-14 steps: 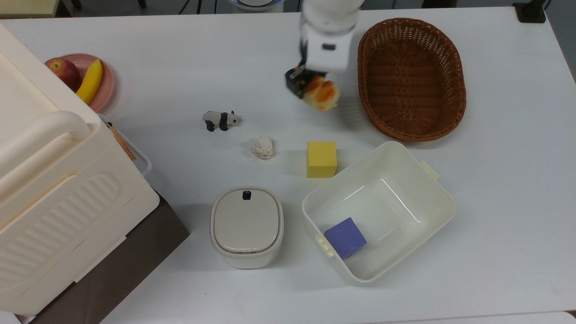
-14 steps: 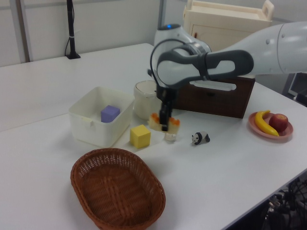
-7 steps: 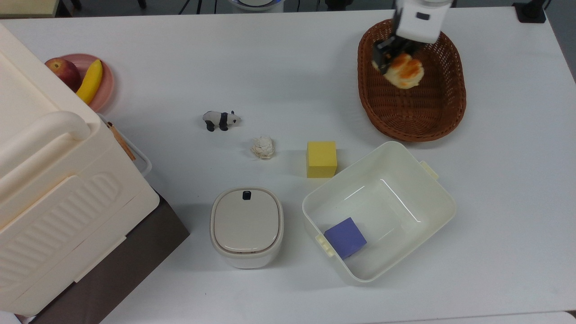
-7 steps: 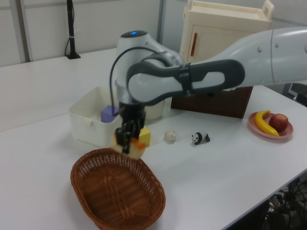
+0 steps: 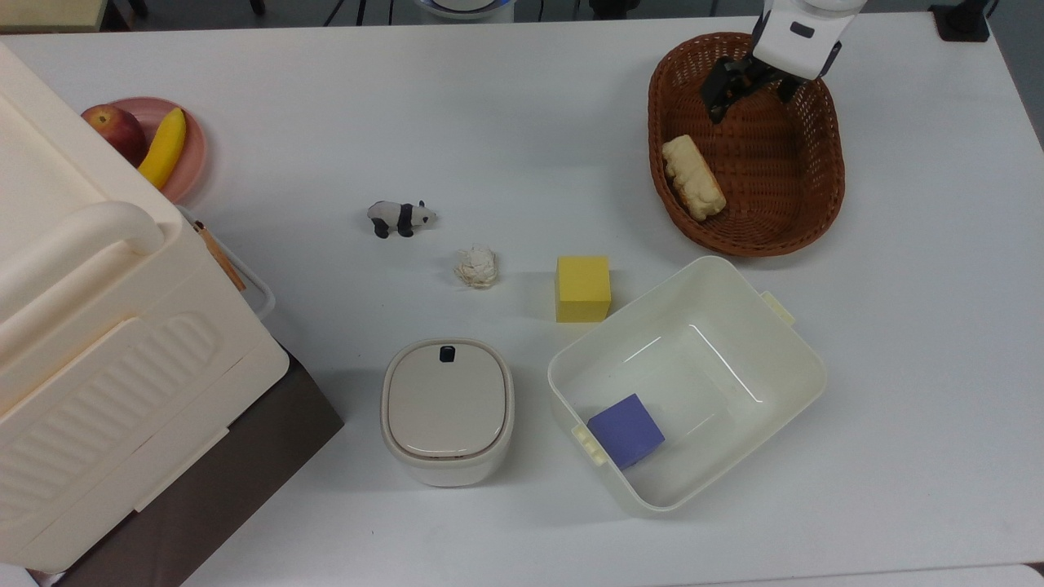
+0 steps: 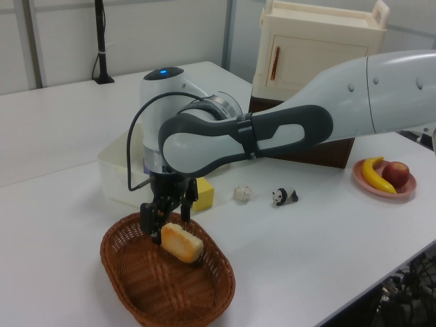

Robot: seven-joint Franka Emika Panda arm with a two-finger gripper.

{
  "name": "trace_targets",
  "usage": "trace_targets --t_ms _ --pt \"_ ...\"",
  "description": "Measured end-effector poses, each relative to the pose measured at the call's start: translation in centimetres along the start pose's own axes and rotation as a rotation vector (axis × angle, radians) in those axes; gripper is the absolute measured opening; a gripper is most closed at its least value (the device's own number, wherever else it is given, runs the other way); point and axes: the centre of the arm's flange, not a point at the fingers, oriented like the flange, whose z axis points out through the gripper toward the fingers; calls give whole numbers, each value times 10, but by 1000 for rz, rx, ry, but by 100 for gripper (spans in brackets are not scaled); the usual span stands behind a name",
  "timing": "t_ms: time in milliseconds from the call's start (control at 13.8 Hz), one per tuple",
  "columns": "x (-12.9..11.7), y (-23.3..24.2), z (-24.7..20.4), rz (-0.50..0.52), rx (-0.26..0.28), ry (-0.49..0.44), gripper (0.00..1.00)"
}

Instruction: Put the bread in the basket

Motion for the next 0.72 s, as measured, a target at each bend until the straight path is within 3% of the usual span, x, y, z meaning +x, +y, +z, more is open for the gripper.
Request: trace_targets --t_ms 290,434,579,724 --pt "9 54 -22 125 4 4 100" --pt "8 113 -41 200 -20 -7 100" --pt "-4 199 -66 312 -43 -12 100" --pt "-17 252 -80 373 -43 -14 100"
